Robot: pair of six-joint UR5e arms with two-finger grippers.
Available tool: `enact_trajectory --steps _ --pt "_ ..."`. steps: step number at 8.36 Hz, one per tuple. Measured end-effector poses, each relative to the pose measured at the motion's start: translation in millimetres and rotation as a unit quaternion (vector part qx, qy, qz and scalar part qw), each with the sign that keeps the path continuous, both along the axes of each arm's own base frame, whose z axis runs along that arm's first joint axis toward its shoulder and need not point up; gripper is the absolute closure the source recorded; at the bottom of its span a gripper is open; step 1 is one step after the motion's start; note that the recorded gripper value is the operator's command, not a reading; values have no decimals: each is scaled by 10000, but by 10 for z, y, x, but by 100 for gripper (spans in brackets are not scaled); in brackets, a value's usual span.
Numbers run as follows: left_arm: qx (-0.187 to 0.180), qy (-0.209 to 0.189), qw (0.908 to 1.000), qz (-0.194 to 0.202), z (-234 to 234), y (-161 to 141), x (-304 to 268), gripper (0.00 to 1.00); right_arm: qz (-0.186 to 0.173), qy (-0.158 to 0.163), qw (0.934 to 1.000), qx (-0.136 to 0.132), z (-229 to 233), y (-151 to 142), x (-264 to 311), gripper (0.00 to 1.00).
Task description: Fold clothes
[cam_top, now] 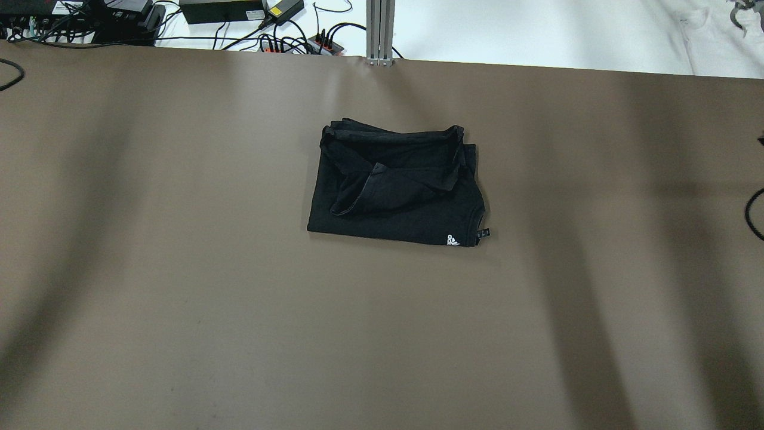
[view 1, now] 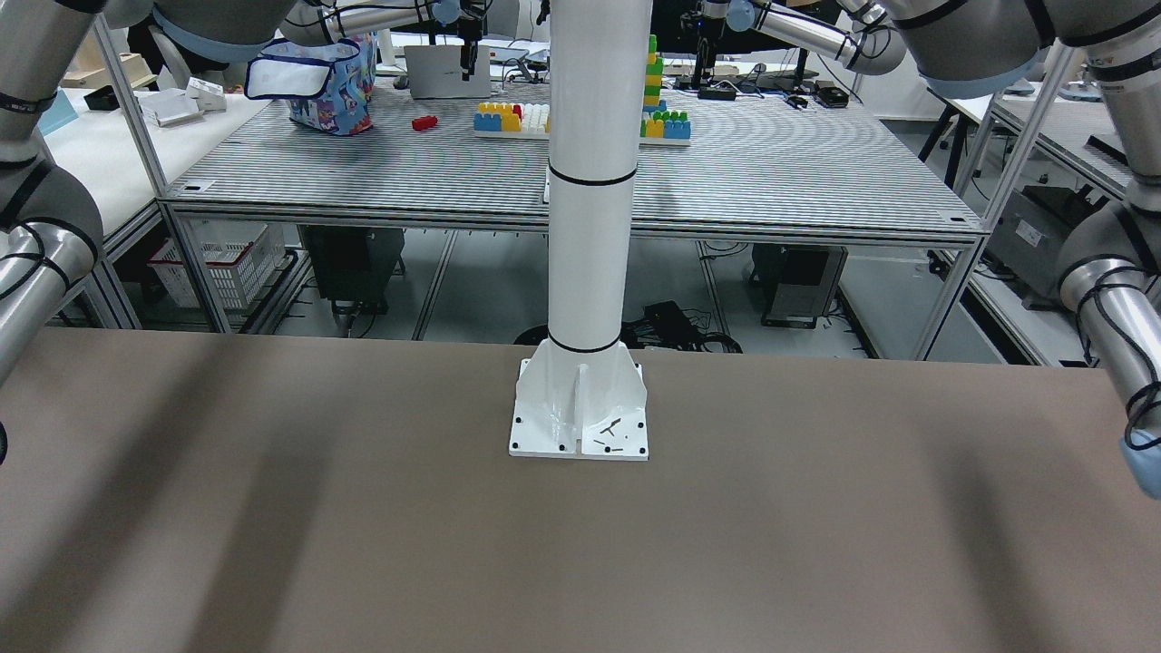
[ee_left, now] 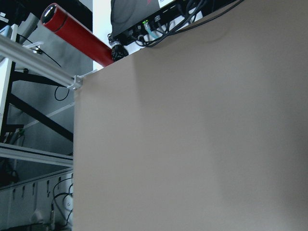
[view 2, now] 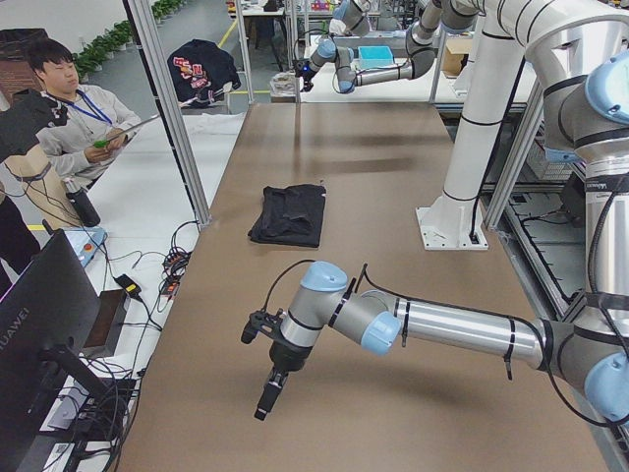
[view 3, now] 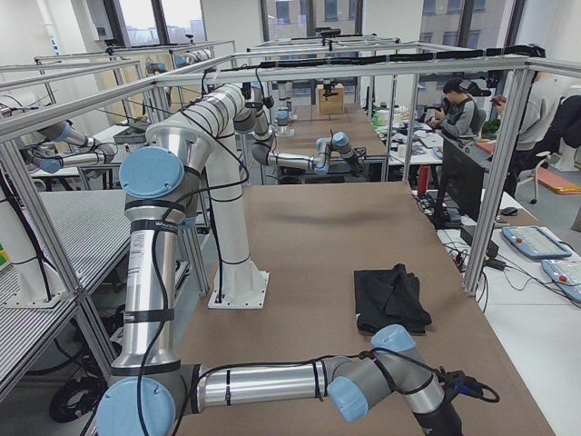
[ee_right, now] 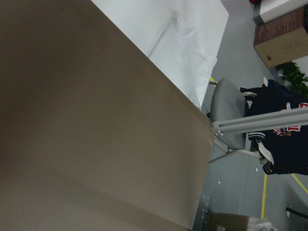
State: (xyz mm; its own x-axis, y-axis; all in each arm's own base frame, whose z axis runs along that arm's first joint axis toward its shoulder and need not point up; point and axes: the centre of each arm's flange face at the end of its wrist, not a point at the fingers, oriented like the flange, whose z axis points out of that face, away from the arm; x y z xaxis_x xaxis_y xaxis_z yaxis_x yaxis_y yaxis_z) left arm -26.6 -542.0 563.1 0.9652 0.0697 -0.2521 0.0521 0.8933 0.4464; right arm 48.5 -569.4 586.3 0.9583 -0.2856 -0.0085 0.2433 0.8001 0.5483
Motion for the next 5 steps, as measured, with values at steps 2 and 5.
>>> enact_trajectory --steps 2,5 --pt "-97 -357 9991 -187 322 420 -390 0 166 375 9990 -203 443 513 368 6" --pt "-24 -327 9990 -294 197 576 -539 0 370 438 9983 -62 472 757 489 6"
